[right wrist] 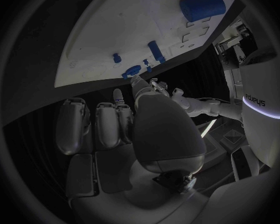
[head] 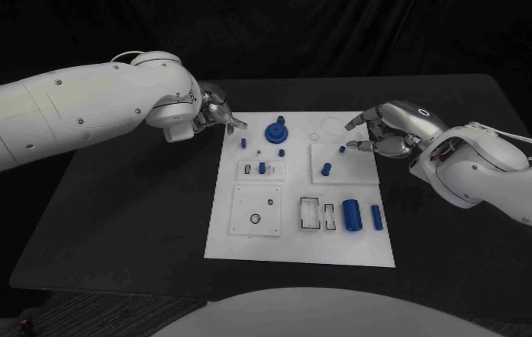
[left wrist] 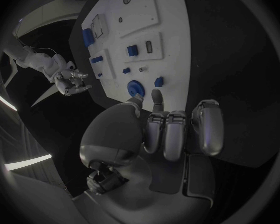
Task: Assemble the parts on the task board
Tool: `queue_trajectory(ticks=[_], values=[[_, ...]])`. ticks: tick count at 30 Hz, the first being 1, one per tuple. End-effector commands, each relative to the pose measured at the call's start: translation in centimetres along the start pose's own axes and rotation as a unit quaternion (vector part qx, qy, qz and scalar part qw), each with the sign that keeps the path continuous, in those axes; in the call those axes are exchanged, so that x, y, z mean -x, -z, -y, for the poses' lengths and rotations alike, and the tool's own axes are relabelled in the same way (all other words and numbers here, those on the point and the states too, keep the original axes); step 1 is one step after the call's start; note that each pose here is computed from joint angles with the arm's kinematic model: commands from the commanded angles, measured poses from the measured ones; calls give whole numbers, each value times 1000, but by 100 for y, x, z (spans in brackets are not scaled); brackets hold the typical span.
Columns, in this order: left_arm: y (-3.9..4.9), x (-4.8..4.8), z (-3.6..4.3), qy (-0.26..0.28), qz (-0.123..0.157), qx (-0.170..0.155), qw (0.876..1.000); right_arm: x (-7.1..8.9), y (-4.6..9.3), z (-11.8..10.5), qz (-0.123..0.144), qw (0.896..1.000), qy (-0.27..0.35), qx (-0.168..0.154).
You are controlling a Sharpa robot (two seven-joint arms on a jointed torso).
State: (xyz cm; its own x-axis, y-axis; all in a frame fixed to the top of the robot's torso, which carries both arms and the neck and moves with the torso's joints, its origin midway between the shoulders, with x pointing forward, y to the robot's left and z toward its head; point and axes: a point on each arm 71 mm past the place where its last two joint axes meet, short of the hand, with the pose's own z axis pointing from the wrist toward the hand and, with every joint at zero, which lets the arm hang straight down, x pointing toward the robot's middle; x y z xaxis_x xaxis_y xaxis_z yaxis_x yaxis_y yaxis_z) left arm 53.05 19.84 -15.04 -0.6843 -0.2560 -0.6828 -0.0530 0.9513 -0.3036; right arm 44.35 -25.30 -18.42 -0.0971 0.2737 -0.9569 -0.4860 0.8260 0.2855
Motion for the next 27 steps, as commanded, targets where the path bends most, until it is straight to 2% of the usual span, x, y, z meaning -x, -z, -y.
queue_trajectory(ticks=[1, 4, 10, 20, 27], values=[[-37, 50, 32, -39, 5, -12, 999, -1, 0, -20, 11, 1000, 1, 11], [-101, 72, 26, -49, 14, -15, 999, -7, 0, -36, 15, 1000, 1, 16], [-171, 50, 41, -54, 17, -21, 998, -10, 3, -38, 16, 1000, 0, 18], [-212, 14, 75, -54, 18, -31, 998, 2, 15, -36, 23, 1000, 0, 20], [-230, -19, 70, -56, 12, -30, 998, 11, 27, -30, 27, 999, 1, 20]])
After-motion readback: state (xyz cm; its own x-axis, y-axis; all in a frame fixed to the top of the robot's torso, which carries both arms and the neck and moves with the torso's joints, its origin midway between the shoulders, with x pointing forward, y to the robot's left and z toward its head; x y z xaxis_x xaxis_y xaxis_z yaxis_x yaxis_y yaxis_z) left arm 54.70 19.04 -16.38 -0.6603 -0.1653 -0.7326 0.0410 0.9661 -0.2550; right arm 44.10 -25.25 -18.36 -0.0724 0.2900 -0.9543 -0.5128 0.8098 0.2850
